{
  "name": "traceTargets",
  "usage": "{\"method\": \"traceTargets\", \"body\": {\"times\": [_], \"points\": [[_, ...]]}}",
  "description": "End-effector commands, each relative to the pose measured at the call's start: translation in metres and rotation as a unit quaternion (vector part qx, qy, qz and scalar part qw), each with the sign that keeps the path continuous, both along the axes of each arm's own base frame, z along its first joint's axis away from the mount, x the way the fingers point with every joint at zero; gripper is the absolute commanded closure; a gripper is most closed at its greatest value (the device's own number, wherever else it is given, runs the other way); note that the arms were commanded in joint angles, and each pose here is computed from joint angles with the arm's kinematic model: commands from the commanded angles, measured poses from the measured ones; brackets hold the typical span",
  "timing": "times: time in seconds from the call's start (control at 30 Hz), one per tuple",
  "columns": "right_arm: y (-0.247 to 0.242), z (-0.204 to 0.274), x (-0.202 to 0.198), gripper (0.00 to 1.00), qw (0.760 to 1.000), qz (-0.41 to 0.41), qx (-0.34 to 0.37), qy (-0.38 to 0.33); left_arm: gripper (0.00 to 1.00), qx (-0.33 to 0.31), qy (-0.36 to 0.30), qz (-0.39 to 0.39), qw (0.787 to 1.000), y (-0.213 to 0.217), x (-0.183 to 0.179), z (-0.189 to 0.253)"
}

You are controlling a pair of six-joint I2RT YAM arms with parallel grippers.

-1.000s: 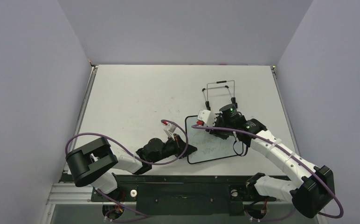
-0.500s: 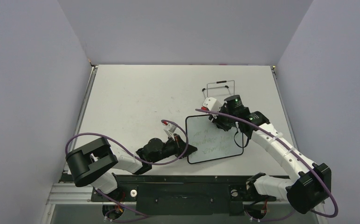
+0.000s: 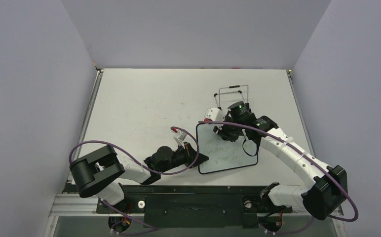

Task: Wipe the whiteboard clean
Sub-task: Erase the whiteboard at the center of the board.

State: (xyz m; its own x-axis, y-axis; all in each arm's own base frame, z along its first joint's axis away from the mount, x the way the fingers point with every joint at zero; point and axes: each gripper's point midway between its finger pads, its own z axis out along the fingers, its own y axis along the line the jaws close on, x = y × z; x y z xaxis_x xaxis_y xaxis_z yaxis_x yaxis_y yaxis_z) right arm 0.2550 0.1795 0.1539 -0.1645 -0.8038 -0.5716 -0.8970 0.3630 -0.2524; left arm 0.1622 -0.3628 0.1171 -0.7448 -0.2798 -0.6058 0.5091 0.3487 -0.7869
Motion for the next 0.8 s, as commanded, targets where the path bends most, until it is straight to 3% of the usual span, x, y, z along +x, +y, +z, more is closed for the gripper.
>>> {"method": "traceTargets", "body": {"times": [0.0,0.2,0.3,0.43,0.53,0.77], "points": [[-0.032,-0.002,0.023,1.00,0.996,-0.089,-0.012,-0.021,1.00,-0.039,-0.058,-0.034,0.997,-0.009,-0.008,0.032],[-0.040,0.012,0.049,1.00,0.987,-0.153,0.003,-0.055,1.00,-0.041,-0.058,-0.039,0.997,-0.010,-0.010,0.033],[-0.025,0.011,0.041,1.00,0.993,-0.109,0.011,-0.041,1.00,-0.038,-0.059,-0.036,0.997,-0.009,-0.009,0.034],[0.003,-0.002,0.001,1.00,1.000,0.005,-0.001,-0.019,1.00,-0.036,-0.060,-0.034,0.997,-0.008,-0.009,0.034],[0.002,-0.011,-0.017,1.00,0.999,0.037,-0.011,-0.012,1.00,-0.037,-0.060,-0.036,0.997,-0.009,-0.009,0.034],[-0.034,-0.003,0.026,1.00,0.992,-0.098,-0.039,-0.071,1.00,-0.038,-0.059,-0.039,0.997,-0.010,-0.009,0.033]]}}
